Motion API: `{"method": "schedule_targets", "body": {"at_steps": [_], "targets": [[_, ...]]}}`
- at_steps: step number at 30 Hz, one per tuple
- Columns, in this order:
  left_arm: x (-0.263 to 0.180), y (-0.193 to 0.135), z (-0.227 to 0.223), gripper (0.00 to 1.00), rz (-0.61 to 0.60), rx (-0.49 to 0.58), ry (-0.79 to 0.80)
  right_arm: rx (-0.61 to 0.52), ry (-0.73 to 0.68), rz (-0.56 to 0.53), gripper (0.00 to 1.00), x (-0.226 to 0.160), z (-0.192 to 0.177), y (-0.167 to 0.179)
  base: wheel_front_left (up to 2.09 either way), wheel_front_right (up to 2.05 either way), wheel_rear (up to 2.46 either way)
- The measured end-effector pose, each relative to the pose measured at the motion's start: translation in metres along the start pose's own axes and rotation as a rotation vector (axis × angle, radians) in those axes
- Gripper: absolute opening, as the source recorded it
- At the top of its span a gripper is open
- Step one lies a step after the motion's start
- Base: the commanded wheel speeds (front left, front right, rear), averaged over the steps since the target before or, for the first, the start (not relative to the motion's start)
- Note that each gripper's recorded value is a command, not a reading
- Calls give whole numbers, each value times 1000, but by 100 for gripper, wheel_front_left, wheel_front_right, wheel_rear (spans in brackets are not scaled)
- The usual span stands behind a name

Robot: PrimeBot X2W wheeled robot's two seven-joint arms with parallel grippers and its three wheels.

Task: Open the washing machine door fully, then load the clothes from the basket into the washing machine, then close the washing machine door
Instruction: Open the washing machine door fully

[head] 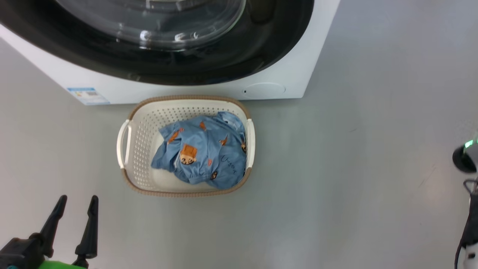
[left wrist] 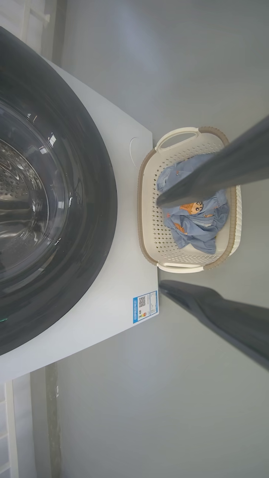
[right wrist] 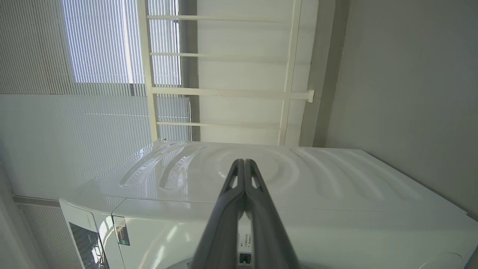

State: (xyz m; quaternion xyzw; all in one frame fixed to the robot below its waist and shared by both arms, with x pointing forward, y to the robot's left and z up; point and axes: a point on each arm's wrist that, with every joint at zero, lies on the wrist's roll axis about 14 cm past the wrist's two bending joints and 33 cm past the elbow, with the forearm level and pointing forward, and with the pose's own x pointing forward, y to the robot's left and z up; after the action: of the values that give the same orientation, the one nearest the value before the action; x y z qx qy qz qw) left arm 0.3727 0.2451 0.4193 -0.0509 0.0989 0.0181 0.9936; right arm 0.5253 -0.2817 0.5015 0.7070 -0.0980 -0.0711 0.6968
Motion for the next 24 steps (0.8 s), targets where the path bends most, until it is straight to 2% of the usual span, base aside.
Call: {"method": "schedule_targets", "body": {"at_steps": [15, 24], "targets": [[-11, 23, -16, 100, 75, 1, 58, 32, 292, 80, 0, 53, -89, 19, 0, 0, 0], [-20, 39, -22, 100, 129, 9, 84, 17, 464, 110, 0, 68, -151, 23, 0, 0, 0]]}}
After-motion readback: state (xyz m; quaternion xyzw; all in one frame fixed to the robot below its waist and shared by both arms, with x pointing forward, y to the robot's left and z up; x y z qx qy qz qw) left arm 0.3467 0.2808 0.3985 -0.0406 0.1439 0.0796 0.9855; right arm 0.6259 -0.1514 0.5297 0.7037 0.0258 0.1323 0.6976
